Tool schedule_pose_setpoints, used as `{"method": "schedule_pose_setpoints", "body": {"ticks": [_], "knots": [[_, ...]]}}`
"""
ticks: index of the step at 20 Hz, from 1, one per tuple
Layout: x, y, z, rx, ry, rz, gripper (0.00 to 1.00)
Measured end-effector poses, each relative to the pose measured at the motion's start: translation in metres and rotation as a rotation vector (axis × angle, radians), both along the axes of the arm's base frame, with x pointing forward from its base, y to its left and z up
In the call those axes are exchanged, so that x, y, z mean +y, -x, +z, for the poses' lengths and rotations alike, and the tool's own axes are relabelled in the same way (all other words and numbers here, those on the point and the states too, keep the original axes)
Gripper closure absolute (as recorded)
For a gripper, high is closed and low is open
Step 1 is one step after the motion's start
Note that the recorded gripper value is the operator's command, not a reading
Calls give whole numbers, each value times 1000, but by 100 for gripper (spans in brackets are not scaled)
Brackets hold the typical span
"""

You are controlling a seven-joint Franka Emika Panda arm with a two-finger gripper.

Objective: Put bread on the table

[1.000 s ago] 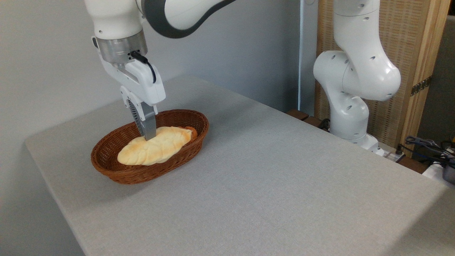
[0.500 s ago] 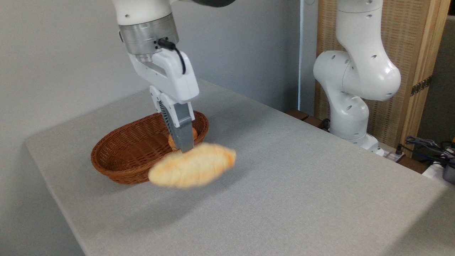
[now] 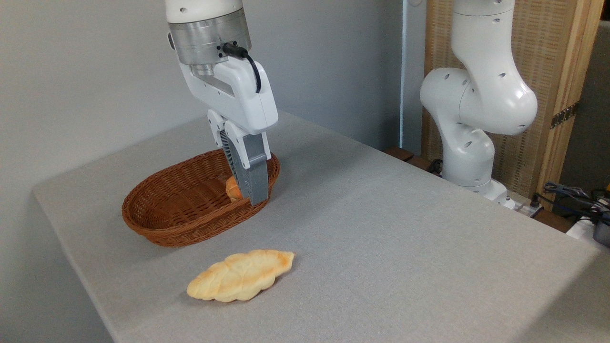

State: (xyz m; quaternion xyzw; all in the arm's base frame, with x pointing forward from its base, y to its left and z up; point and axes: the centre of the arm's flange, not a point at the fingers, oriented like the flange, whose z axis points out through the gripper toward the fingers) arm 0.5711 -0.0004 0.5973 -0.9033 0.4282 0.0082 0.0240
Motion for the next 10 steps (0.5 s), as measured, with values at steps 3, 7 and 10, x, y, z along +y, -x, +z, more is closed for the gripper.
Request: {"method": "schedule_pose_setpoints", "body": {"ticks": [3,7,10], "knots": [[-1,1,4,-8,56,11,0],[-21,10,22,-34,133,137,0],[-48,14,24,-29,137,168,0]]}}
